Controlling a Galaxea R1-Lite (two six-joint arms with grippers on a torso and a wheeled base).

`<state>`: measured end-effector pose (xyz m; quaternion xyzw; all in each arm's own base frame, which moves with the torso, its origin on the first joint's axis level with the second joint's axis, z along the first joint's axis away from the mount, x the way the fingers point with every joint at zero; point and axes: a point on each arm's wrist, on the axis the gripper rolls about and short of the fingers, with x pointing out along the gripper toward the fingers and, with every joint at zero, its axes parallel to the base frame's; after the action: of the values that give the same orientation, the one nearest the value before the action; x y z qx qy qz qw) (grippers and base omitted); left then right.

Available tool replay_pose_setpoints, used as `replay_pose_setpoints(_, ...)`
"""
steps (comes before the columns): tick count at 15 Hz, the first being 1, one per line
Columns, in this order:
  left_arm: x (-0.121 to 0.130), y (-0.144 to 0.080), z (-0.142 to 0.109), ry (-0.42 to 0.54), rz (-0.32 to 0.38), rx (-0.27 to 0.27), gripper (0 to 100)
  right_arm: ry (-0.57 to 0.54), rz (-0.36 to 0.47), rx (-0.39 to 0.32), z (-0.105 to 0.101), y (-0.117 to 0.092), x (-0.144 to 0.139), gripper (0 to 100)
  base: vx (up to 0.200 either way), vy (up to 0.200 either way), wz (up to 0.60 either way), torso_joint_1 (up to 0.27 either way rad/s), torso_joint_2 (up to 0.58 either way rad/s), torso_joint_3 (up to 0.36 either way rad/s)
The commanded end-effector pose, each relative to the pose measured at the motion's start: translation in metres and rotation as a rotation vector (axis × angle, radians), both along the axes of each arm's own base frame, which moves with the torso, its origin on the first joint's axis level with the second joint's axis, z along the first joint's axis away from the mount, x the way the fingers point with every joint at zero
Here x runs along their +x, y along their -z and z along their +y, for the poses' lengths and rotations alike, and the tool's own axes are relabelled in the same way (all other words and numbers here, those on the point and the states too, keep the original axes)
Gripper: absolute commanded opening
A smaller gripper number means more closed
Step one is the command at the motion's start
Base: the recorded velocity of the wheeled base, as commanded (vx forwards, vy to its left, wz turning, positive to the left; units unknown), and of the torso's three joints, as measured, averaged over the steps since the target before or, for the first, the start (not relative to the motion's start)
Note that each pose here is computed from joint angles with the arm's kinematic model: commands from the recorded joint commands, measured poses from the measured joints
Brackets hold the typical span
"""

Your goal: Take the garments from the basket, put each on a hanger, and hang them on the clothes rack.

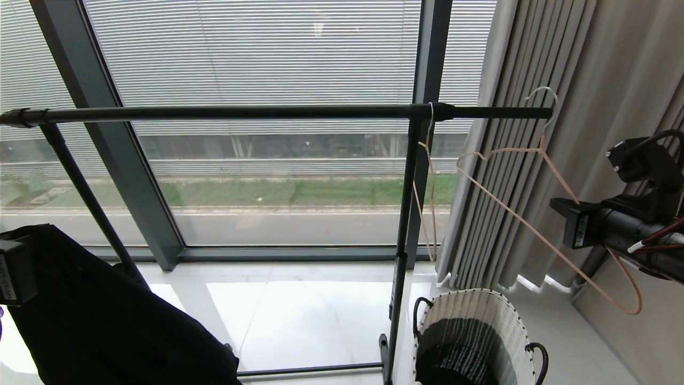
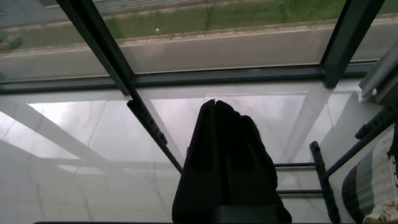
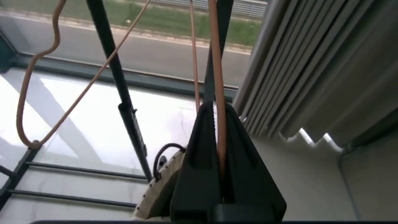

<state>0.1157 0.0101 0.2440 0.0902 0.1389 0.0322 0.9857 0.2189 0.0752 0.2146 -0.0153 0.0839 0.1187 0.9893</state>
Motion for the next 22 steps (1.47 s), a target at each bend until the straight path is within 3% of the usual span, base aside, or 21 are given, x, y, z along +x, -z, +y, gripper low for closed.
replay_pose_setpoints(1, 0.000, 0.000, 0.000, 0.000, 0.002, 0.000, 0, -0.006, -0.012, 0.002, 0.000, -0.003, -0.004, 0, -0.200, 0.000, 0.00, -0.017, -0.01, 0.002)
replay_pose_setpoints(3, 0.000, 0.000, 0.000, 0.000, 0.002, 0.000, 0, -0.028, -0.019, -0.026, 0.003, -0.003, -0.005, 0, -0.200, 0.000, 0.00, -0.005, 0.00, 0.010)
replay_pose_setpoints(11, -0.001, 0.000, 0.000, -0.001, -0.001, -0.001, 0, -0.024, -0.036, -0.025, 0.006, -0.006, -0.010, 0, -0.200, 0.000, 0.00, 0.003, 0.00, 0.002)
replay_pose_setpoints(16, -0.001, 0.002, 0.000, -0.001, 0.003, -0.002, 0, -0.057, -0.124, 0.002, 0.004, -0.027, -0.031, 0, 0.000, 0.000, 0.00, 0.000, 0.00, 0.000)
replay_pose_setpoints(22, 0.000, 0.001, 0.000, 0.000, 0.005, 0.000, 0, -0.149, -0.175, -0.018, 0.016, -0.036, -0.047, 0, 0.000, 0.200, 0.00, 0.008, 0.00, 0.000)
